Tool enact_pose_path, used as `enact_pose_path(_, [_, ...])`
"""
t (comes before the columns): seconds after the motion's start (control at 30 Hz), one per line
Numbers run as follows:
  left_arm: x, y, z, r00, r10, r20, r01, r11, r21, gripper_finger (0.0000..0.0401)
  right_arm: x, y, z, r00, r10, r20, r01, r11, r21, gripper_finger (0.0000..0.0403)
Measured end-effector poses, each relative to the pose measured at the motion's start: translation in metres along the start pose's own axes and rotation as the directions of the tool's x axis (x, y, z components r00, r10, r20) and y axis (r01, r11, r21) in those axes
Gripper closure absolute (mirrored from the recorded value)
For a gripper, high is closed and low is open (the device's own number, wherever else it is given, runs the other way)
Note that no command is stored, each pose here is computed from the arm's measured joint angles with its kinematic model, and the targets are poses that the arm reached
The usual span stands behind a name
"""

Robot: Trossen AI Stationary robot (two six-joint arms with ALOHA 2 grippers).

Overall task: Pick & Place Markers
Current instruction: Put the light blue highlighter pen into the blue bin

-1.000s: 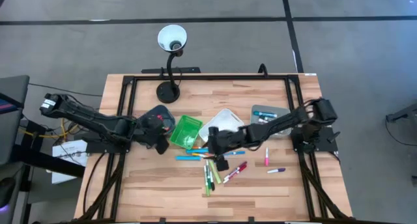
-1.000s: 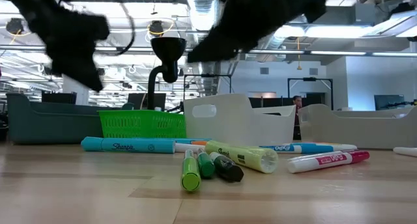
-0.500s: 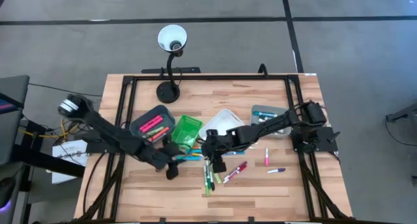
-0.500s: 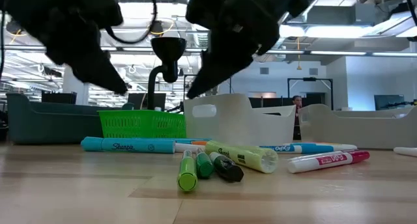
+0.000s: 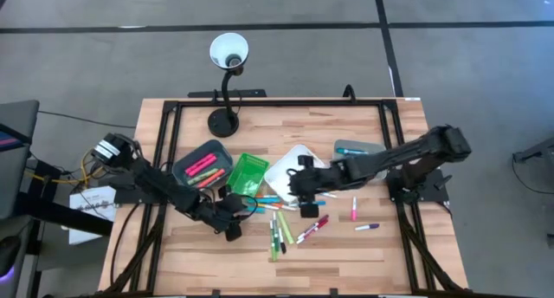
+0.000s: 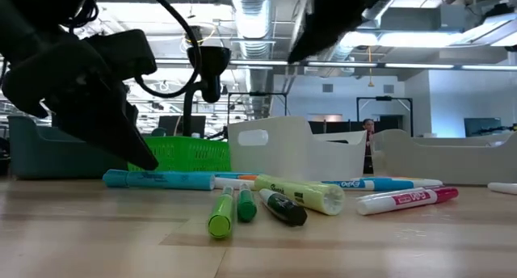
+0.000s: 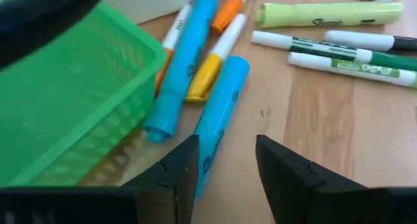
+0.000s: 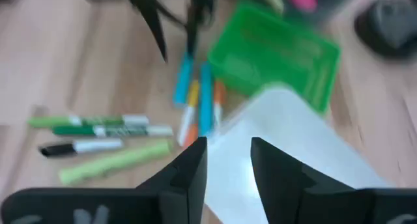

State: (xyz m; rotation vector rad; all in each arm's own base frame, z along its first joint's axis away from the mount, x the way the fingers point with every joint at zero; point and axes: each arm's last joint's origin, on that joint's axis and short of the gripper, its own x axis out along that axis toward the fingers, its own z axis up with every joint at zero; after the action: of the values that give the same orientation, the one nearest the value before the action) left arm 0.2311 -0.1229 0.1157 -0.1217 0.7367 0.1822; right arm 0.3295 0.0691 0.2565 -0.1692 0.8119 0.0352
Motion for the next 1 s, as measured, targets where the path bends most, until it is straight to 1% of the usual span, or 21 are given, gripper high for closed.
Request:
enact_pose_path(0.07, [0.000, 0.001, -0.003, 1.000, -0.005, -0.005, 0.005, 1.000, -0.002, 0.0256, -0.007, 0.001, -0.009, 0.999, 0.021, 0.043, -0.020, 0.999, -0.027, 0.0300])
enact_pose_path(0.13, [0.001, 0.002, -0.009, 0.999, -0.011, -0.040, 0.011, 1.000, -0.010, 0.0258, -0.010, 0.001, -0.015, 0.993, 0.042, 0.109, -0.037, 0.998, -0.044, 0.0302])
enact_pose_path(0.17, [0.002, 0.003, -0.011, 0.998, -0.013, -0.053, 0.012, 1.000, -0.022, 0.0259, -0.012, -0.001, -0.022, 0.994, 0.050, 0.097, -0.044, 0.997, -0.056, 0.0303])
enact_pose_path(0.27, [0.004, 0.003, -0.015, 0.998, -0.019, -0.065, 0.017, 0.999, -0.031, 0.0262, -0.017, -0.005, -0.028, 0.982, 0.091, 0.165, -0.079, 0.994, -0.081, 0.0303])
enact_pose_path(0.37, [0.005, 0.003, -0.017, 0.998, -0.016, -0.063, 0.012, 0.998, -0.062, 0.0267, -0.022, -0.009, -0.026, 0.957, 0.121, 0.262, -0.098, 0.990, -0.100, 0.0303])
enact_pose_path(0.43, [0.007, 0.002, -0.018, 0.998, -0.012, -0.059, 0.008, 0.998, -0.064, 0.0275, -0.022, -0.008, -0.024, 0.937, 0.128, 0.326, -0.100, 0.990, -0.101, 0.0303])
enact_pose_path(0.53, [0.006, 0.001, -0.018, 0.999, -0.014, -0.050, 0.010, 0.998, -0.061, 0.0299, -0.018, -0.008, -0.017, 0.908, 0.119, 0.402, -0.088, 0.992, -0.095, 0.0303])
enact_pose_path(0.6, [0.004, 0.001, -0.016, 0.999, -0.027, -0.045, 0.023, 0.997, -0.068, 0.0323, -0.011, -0.007, -0.015, 0.902, 0.117, 0.416, -0.091, 0.992, -0.082, 0.0303])
enact_pose_path(0.67, [-0.001, 0.000, -0.011, 0.997, -0.069, -0.042, 0.065, 0.994, -0.082, 0.0340, -0.003, -0.006, -0.017, 0.908, 0.116, 0.403, -0.096, 0.993, -0.071, 0.0303])
enact_pose_path(0.73, [-0.009, -0.001, -0.002, 0.996, -0.094, -0.002, 0.093, 0.990, -0.102, 0.0341, 0.004, -0.005, -0.018, 0.911, 0.116, 0.395, -0.098, 0.993, -0.064, 0.0303])
enact_pose_path(0.8, [-0.019, 0.001, 0.007, 0.995, -0.085, 0.055, 0.091, 0.989, -0.116, 0.0341, 0.011, -0.004, -0.020, 0.919, 0.116, 0.377, -0.099, 0.993, -0.064, 0.0303])
enact_pose_path(0.87, [-0.032, 0.004, 0.016, 0.992, -0.082, 0.097, 0.092, 0.989, -0.112, 0.0341, 0.019, -0.004, -0.022, 0.926, 0.115, 0.361, -0.097, 0.993, -0.069, 0.0303])
enact_pose_path(0.93, [-0.046, 0.007, 0.026, 0.983, -0.081, 0.165, 0.099, 0.990, -0.102, 0.0336, 0.024, -0.003, -0.023, 0.926, 0.114, 0.361, -0.096, 0.993, -0.068, 0.0303])
enact_pose_path(1.0, [-0.061, 0.016, 0.032, 0.980, -0.014, 0.200, 0.034, 0.995, -0.094, 0.0326, 0.023, -0.003, -0.022, 0.921, 0.113, 0.373, -0.095, 0.993, -0.067, 0.0303])
